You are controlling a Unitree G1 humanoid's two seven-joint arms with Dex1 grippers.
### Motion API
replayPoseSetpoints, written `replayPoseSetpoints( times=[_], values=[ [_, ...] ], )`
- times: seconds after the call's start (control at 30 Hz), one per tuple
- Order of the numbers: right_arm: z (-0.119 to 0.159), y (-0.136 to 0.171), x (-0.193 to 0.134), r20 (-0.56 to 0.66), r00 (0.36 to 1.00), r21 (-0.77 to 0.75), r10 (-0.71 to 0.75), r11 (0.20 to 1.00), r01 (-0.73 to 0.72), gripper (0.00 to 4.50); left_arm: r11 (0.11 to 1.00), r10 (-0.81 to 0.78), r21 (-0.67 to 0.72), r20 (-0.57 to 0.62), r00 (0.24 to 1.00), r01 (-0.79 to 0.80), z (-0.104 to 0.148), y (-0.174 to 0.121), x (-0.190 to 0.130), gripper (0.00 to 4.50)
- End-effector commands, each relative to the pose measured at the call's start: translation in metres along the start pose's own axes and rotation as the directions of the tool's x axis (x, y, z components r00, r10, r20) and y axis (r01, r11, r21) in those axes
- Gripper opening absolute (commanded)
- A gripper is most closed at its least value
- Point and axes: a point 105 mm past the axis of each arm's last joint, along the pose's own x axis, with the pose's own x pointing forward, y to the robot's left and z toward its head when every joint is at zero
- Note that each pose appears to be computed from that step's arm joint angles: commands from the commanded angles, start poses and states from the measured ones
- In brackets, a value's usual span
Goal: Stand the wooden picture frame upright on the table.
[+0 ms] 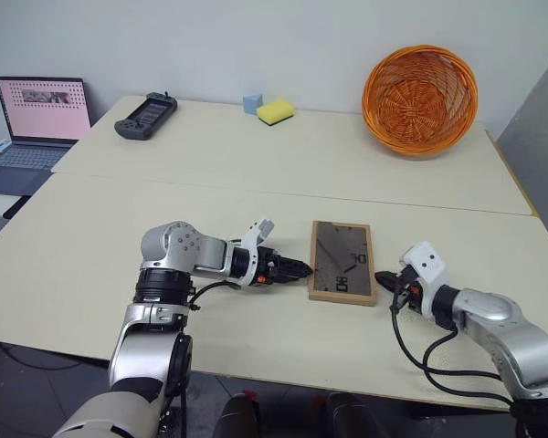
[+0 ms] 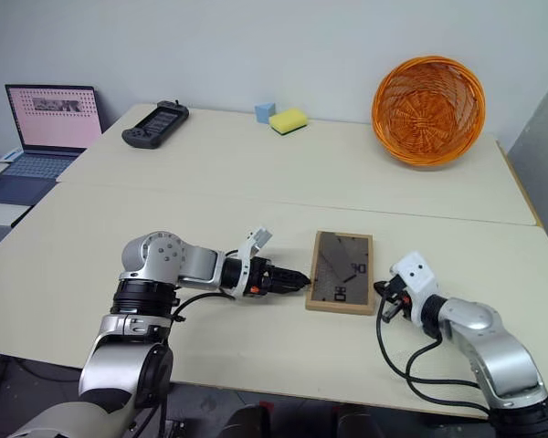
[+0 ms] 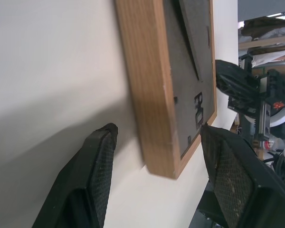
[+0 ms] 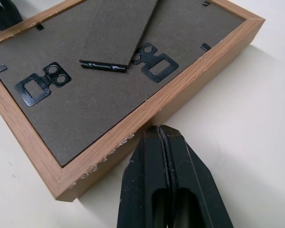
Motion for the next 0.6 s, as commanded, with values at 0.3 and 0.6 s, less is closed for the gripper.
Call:
replayPoseSetpoints(
  times=[0.3,0.6],
  values=[
    [0.044,0.013,0.021,0.138,0.99,-0.008,-0.005,1.0,0.007,0.0,1.0,-0.012,-0.004,-0.005,1.0,0.012,0.004,-0.007,0.006,2.96],
    [0.037,0.006,0.014,0.112,0.993,-0.011,-0.025,1.0,0.026,0.0,1.0,-0.017,-0.017,0.016,1.0,0.018,0.009,-0.006,0.002,2.96]
  ],
)
